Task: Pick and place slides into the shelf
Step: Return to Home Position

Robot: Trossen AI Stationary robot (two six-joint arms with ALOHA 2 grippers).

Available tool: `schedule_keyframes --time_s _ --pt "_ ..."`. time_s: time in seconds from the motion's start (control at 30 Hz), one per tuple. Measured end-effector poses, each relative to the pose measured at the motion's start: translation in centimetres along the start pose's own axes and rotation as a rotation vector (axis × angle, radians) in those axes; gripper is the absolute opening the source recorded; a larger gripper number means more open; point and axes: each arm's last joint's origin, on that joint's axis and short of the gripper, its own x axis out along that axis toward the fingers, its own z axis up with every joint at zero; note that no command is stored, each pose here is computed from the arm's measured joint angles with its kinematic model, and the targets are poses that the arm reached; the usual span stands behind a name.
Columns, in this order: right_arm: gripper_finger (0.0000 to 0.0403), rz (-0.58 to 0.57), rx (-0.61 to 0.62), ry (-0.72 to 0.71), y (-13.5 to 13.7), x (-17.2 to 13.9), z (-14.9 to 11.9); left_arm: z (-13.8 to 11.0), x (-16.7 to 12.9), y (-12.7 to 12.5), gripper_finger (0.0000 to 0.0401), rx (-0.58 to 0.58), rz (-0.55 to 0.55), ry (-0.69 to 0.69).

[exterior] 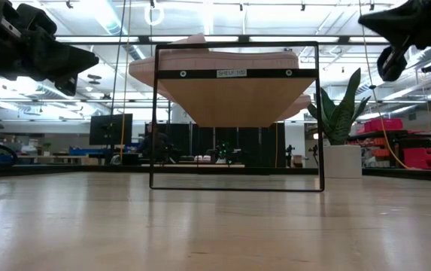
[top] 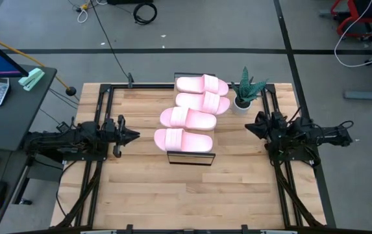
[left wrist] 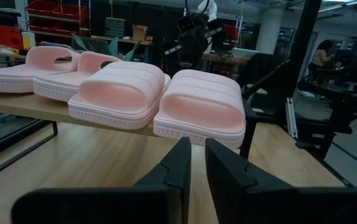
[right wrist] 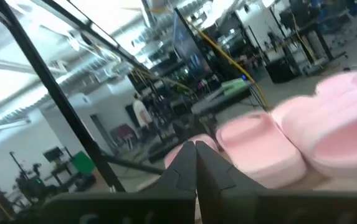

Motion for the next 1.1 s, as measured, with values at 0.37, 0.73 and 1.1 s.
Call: schedule_keyframes --time_s 0.37,0.73,1.1 --pt "0.0 0.034 -0.044 0.024 0.0 0.0 -0.3 0.0 0.0 0.0 0.0062 0.0 0.0 0.0" --pt "0.0 0.043 -0.082 0.032 -1.4 0.3 -2.9 0.0 0.0 0.0 0.0054 0.001 0.0 0.001" --pt "0.0001 -0.006 -0.247 0.165 -2.2 0.1 -4.2 0.0 0.0 0.0 0.0059 0.0 0.0 0.001"
